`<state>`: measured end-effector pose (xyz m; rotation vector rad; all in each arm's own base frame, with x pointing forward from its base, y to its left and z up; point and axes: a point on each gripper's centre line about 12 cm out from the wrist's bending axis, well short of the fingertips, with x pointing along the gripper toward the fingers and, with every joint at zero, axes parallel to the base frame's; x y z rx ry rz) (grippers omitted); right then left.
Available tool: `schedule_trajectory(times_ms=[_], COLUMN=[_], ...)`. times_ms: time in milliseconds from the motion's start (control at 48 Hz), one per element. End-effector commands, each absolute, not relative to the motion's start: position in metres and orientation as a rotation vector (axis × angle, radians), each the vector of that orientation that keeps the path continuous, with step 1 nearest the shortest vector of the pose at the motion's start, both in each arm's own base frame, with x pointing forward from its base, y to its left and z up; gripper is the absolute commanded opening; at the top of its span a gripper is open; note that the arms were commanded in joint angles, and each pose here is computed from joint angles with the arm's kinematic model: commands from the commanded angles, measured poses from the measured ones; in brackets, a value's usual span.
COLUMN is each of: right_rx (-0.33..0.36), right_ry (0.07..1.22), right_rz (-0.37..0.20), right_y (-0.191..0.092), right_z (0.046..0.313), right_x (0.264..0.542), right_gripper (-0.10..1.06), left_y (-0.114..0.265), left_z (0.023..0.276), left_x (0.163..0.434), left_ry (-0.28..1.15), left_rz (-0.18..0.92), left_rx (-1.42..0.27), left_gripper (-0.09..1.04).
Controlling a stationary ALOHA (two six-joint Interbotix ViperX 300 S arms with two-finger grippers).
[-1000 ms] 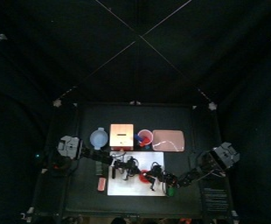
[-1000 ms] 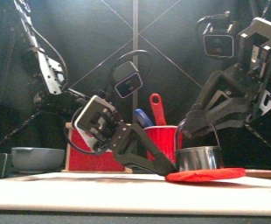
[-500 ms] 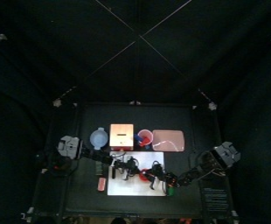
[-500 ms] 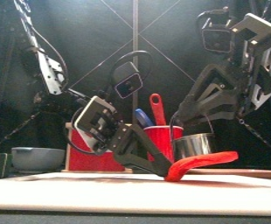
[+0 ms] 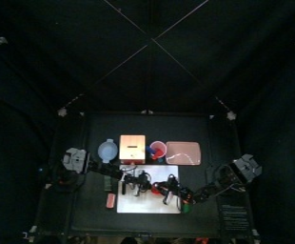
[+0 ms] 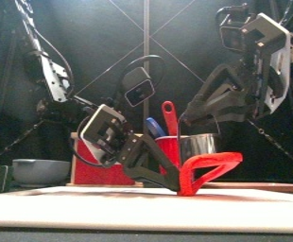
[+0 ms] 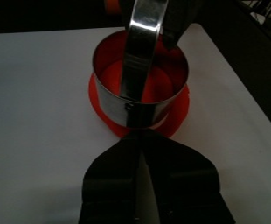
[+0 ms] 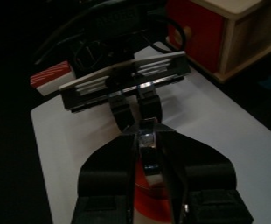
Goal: Get the cutter from the drawer then cut the dough then place the extra dough in the bowl
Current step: Cut the dough
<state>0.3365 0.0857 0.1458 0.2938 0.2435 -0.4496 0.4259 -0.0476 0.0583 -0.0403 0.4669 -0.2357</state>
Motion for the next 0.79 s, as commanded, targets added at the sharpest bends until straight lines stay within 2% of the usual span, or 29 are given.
schedule_trajectory(times_ms=[21,208,292,500,583,792], right_rx=[0.318,0.308,0.321,0.338,0.344,0.349], right_ry=[0.176,0.171,0.186,0.266,0.316,0.375], right_rz=[-0.45,-0.465,-0.491,-0.564,-0.563,-0.546], right_y=[0.084,0.079,0.071,0.053,0.051,0.049], right_z=[0.167,0.169,0.167,0.148,0.139,0.129], right_x=[0.338,0.329,0.318,0.296,0.296,0.294], right_gripper=[0.6,0.6,0.6,0.61,0.61,0.65], left_y=[-0.047,-0.047,-0.047,-0.048,-0.049,-0.05], left_z=[0.067,0.07,0.074,0.087,0.091,0.104], left_x=[0.431,0.431,0.431,0.431,0.43,0.424], left_ry=[0.441,0.435,0.425,0.399,0.39,0.408], left_rz=[-0.234,-0.234,-0.235,-0.238,-0.242,-0.241], left_rx=[-0.04,-0.04,-0.038,-0.035,-0.033,-0.012], left_gripper=[0.52,0.52,0.54,0.73,0.78,0.78])
